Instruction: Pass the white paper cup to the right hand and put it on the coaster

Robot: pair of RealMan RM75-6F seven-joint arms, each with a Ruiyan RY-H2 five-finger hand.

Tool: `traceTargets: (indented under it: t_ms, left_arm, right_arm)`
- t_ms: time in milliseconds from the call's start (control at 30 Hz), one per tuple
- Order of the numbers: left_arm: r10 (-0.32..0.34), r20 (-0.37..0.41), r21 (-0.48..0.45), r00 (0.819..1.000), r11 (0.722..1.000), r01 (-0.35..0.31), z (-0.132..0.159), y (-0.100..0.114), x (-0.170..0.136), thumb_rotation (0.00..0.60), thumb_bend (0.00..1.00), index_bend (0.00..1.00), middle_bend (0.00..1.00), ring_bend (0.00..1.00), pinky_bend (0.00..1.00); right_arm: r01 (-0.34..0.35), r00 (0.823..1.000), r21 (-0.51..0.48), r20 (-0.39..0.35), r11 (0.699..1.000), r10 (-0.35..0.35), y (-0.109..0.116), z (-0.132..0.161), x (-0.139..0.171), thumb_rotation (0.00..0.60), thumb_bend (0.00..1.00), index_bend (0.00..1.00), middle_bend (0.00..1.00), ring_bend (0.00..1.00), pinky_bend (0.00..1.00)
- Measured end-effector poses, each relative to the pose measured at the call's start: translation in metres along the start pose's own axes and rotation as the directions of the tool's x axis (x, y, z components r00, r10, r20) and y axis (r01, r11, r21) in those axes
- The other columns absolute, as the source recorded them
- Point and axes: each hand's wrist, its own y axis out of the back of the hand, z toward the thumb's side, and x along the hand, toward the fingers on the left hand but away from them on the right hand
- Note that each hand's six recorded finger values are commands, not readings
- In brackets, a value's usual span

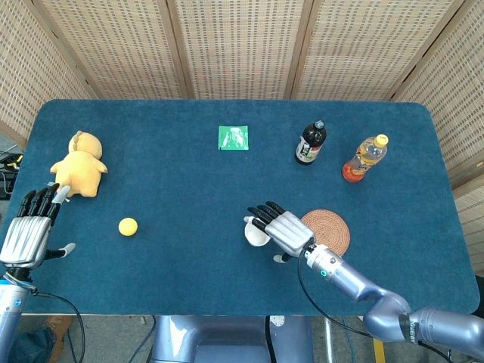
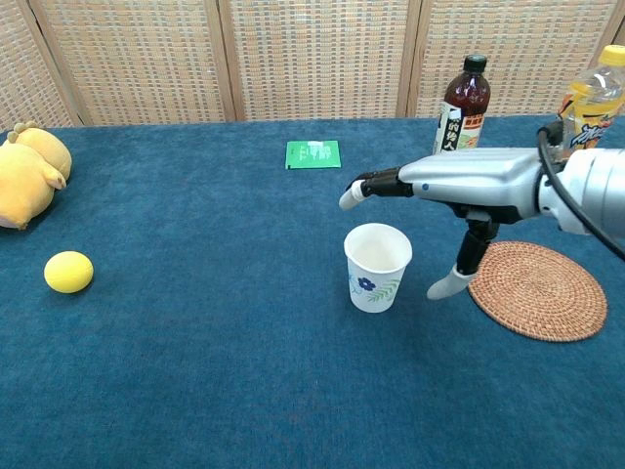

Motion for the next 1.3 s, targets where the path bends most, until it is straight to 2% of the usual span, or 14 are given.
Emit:
traceTargets:
  t_ms: [267, 333, 367, 467, 533, 633, 833, 1033, 1200, 1300]
  left_arm:
    - [-0.010, 0.010, 0.000, 1.000, 1.000, 0.010, 0.003, -0.002, 0.000, 0.600, 0.00, 0.00, 0.00, 0.00, 0.00]
    - [-0.007, 0.007, -0.001, 1.000, 1.000, 0.007, 0.002, -0.001, 0.000, 0.600, 0.00, 0.00, 0.00, 0.00, 0.00]
    - [-0.006, 0.006, -0.003, 1.000, 1.000, 0.006, 0.002, 0.000, 0.000, 0.600, 0.00, 0.00, 0.00, 0.00, 0.00]
    - [-0.005, 0.005, -0.008, 1.000, 1.000, 0.005, 0.001, 0.000, 0.000, 0.600, 0.00, 0.00, 0.00, 0.00, 0.00]
    - [-0.006, 0.005, -0.011, 1.000, 1.000, 0.006, 0.001, 0.000, 0.000, 0.600, 0.00, 0.00, 0.00, 0.00, 0.00]
    - [-0.011, 0.007, -0.013, 1.000, 1.000, 0.011, 0.001, 0.000, 0.001, 0.600, 0.00, 0.00, 0.00, 0.00, 0.00]
    - [-0.018, 0.009, -0.018, 1.000, 1.000, 0.018, 0.000, 0.000, 0.002, 0.600, 0.00, 0.00, 0.00, 0.00, 0.00]
    - [-0.024, 0.016, -0.021, 1.000, 0.999, 0.025, 0.001, 0.000, 0.002, 0.600, 0.00, 0.00, 0.00, 0.00, 0.00]
    - [-0.027, 0.031, -0.019, 0.999, 0.999, 0.028, 0.005, -0.001, 0.000, 0.600, 0.00, 0.00, 0.00, 0.00, 0.00]
    - [-0.027, 0.038, -0.019, 0.999, 0.999, 0.028, 0.007, 0.000, -0.001, 0.600, 0.00, 0.00, 0.00, 0.00, 0.00]
  right_arm:
    - [-0.048, 0.999, 0.001, 0.008, 0.999, 0.048, -0.017, 0.006, -0.025, 0.600, 0.00, 0.11, 0.01, 0.00, 0.00]
    - [-0.054, 0.998, 0.010, 0.017, 0.998, 0.054, -0.020, 0.004, -0.029, 0.600, 0.00, 0.15, 0.08, 0.02, 0.02]
    - [-0.055, 0.998, 0.013, 0.023, 0.998, 0.054, -0.022, 0.003, -0.031, 0.600, 0.00, 0.17, 0.12, 0.05, 0.05]
    - [-0.049, 0.998, 0.021, 0.045, 0.999, 0.048, -0.026, -0.004, -0.037, 0.600, 0.00, 0.33, 0.32, 0.28, 0.31]
    - [-0.041, 0.997, 0.030, 0.061, 0.999, 0.039, -0.027, -0.009, -0.041, 0.600, 0.03, 0.43, 0.41, 0.39, 0.42]
    - [-0.018, 0.997, 0.009, 0.071, 1.000, 0.017, -0.026, -0.011, -0.043, 0.600, 0.13, 0.48, 0.49, 0.47, 0.52]
    - [0.069, 0.996, -0.055, 0.066, 0.996, -0.065, -0.008, -0.014, -0.041, 0.600, 0.20, 0.49, 0.50, 0.47, 0.53]
    - [0.106, 0.989, -0.020, 0.107, 0.994, -0.103, 0.017, -0.037, -0.020, 0.600, 0.20, 0.50, 0.50, 0.47, 0.53]
    - [0.080, 0.978, 0.017, 0.192, 0.997, -0.081, 0.025, -0.070, 0.012, 0.600, 0.20, 0.49, 0.49, 0.47, 0.53]
    - [0.031, 0.964, 0.010, 0.263, 0.999, -0.032, 0.016, -0.092, 0.037, 0.600, 0.20, 0.49, 0.49, 0.47, 0.53]
